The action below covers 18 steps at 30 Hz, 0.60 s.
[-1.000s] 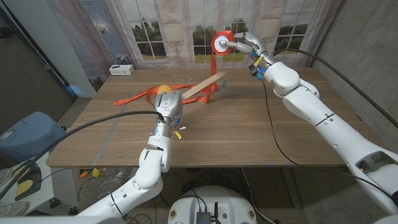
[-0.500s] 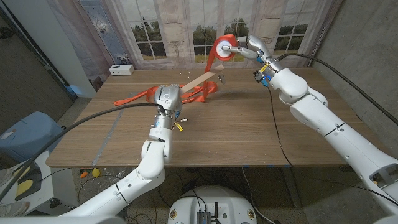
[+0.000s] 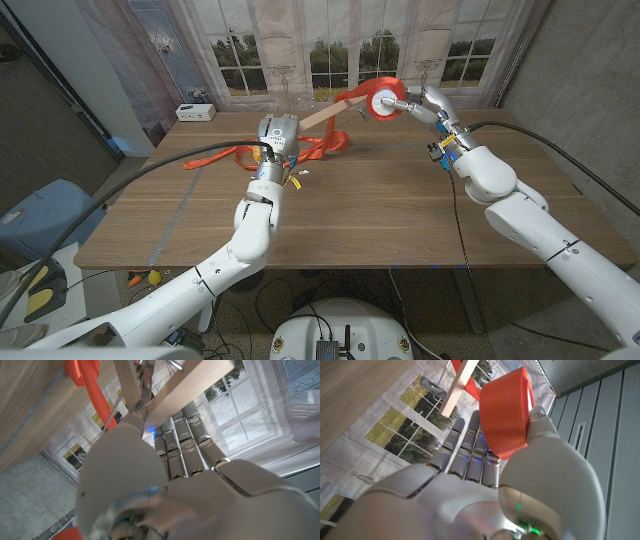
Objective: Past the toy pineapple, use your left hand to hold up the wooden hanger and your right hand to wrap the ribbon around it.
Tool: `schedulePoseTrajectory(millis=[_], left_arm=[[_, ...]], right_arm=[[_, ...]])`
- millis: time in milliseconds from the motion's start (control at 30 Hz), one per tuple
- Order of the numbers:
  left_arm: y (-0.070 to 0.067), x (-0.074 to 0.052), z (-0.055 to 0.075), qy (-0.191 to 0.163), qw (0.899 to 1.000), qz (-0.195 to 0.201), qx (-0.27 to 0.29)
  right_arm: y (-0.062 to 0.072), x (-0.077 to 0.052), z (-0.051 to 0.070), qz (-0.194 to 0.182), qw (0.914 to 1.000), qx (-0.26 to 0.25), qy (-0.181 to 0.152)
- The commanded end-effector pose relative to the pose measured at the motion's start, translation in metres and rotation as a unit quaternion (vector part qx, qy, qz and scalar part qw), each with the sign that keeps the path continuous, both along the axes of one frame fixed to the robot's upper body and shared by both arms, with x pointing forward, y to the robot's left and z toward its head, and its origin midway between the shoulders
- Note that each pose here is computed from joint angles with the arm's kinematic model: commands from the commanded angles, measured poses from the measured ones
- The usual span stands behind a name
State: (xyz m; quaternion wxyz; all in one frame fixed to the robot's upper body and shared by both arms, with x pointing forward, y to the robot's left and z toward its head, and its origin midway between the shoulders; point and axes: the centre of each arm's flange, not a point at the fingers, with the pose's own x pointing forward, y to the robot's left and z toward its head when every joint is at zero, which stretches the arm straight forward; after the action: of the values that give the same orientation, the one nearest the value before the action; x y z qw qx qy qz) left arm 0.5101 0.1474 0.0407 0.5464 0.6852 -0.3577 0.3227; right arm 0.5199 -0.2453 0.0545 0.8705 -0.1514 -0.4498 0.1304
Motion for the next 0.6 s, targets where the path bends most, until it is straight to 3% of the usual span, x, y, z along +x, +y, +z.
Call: schedulePoseTrajectory(millis=[33, 267, 600], left_arm=[[-0.019, -0.003, 0.038, -0.005, 0.998, 0.017, 0.055], [-0.029, -0.012, 0.056, -0.024, 0.995, 0.042, 0.086], [-0.043, -0.019, 0.076, -0.089, 0.988, 0.058, 0.109]], right_arm=[[-0.039, 0.000, -0.062, 0.005, 0.9956, 0.093, 0.015], [-0.047, 0.011, -0.089, 0.015, 0.9924, 0.118, 0.030], [-0.049, 0.019, -0.118, 0.019, 0.9894, 0.136, 0.048]])
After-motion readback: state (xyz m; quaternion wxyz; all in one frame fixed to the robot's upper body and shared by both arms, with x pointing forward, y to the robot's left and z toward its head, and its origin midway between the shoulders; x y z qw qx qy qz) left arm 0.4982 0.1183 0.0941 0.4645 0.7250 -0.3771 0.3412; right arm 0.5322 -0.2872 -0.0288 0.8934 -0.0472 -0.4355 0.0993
